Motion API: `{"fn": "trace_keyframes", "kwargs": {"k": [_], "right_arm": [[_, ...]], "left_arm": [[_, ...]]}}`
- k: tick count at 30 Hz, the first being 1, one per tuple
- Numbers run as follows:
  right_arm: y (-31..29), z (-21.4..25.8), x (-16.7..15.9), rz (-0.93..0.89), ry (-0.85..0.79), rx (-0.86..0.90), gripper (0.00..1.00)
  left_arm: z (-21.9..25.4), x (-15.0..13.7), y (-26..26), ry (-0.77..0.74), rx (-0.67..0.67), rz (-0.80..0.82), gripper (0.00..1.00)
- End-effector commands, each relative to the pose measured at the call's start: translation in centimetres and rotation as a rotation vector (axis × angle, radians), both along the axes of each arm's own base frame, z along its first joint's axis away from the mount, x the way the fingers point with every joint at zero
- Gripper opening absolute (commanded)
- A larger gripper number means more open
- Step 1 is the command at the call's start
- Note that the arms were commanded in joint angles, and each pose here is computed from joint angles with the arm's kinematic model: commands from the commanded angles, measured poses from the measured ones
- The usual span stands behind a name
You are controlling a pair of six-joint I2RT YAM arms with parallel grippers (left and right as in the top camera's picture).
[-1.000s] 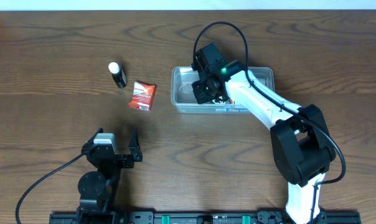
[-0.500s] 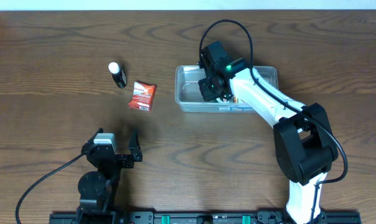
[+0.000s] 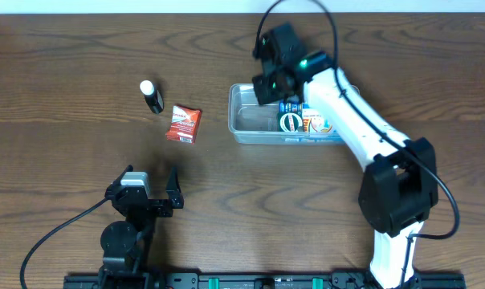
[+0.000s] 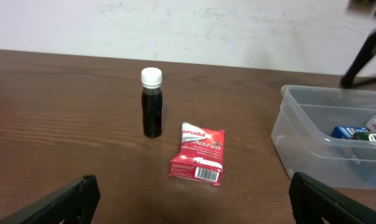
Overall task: Pack container
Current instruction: 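Open the right gripper and raise it back to the right side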
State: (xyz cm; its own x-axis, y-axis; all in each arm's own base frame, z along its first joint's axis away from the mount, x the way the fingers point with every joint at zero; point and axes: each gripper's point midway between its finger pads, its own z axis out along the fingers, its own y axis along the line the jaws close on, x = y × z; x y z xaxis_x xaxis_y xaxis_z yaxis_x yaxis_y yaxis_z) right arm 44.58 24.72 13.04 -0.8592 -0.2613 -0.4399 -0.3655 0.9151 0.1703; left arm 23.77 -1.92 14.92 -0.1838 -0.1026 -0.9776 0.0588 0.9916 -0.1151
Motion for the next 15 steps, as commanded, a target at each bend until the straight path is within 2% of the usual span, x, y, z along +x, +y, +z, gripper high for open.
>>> {"fn": "trace_keyframes", "kwargs": {"k": [1, 6, 10, 14, 15], "right_arm": [[-4.8, 4.1, 2.8, -0.110, -0.084, -0.075, 0.01], [-14.8, 6.5, 3.8, -0.317, -0.071, -0.216, 0.03], [-22.9, 6.7, 3.7, -0.456, -0.023, -0.244, 0.17], [-30.7, 6.3, 2.6, -0.614, 0.033, -0.250, 0.72], [-32.3, 6.2, 2.2, -0.648, 0.044, -0.244, 0.91]], "left_arm": [[-1.4, 0.0, -0.2, 0.030, 0.014, -0.012, 0.98], [-1.4, 0.0, -0.2, 0.030, 0.014, -0.011, 0.98], [-1.4, 0.0, -0.2, 0.030, 0.014, -0.012, 0.98], [-1.4, 0.0, -0.2, 0.030, 0.014, -0.011, 0.98], [-1.4, 0.0, -0.2, 0.030, 0.014, -0.012, 0.98]]}}
